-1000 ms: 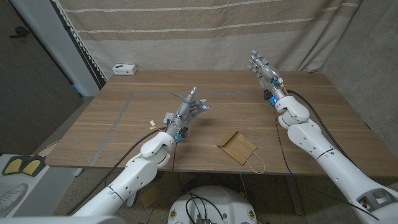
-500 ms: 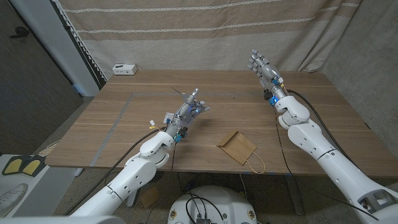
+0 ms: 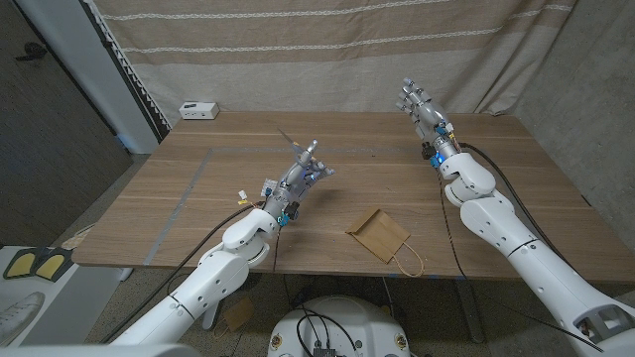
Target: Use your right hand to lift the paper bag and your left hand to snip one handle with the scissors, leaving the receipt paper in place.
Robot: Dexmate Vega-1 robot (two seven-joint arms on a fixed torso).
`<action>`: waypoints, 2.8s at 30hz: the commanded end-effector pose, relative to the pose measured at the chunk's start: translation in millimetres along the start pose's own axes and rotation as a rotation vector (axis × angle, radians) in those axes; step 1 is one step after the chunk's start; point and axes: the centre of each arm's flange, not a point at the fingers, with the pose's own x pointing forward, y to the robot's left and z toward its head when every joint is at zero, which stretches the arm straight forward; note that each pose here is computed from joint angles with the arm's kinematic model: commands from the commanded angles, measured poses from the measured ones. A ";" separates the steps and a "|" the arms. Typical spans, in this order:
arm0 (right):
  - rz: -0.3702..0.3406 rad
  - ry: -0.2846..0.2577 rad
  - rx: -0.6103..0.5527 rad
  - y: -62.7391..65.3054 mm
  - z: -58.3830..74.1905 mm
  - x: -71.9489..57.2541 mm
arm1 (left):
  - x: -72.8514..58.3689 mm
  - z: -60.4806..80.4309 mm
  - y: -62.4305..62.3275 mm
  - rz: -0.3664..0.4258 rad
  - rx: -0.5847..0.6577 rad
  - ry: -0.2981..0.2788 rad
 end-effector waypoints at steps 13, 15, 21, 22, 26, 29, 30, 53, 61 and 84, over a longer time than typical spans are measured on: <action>-0.009 -0.003 -0.003 0.8 0.6 1.1 | 1.8 1.1 1.2 -0.014 0.028 -0.003; -0.008 -0.003 -0.002 0.6 0.6 1.0 | 2.6 1.0 0.9 -0.025 0.030 0.001; -0.010 -0.004 -0.001 0.3 0.5 0.4 | 4.3 -0.2 0.8 -0.047 0.023 0.013; -0.009 -0.005 -0.002 0.3 0.5 0.4 | 4.1 -0.5 0.7 -0.044 0.022 0.008; -0.011 -0.006 -0.001 0.3 0.6 0.1 | 4.4 -0.4 0.5 -0.050 0.021 0.000; -0.010 -0.006 -0.001 0.5 0.6 0.0 | 4.9 -0.5 -0.1 -0.063 0.016 -0.004; -0.009 -0.006 0.000 0.6 0.5 -0.1 | 5.4 -0.5 -0.2 -0.072 0.014 -0.006; -0.008 -0.013 -0.007 2.3 3.9 -5.0 | 2.2 -2.2 -4.9 -0.074 -0.007 -0.040; -0.004 -0.018 -0.007 3.5 5.9 -5.7 | 1.3 -1.9 -7.4 -0.079 -0.008 -0.050; -0.005 -0.022 -0.016 4.6 10.5 -9.7 | 0.8 -0.9 -12.0 -0.087 -0.013 -0.069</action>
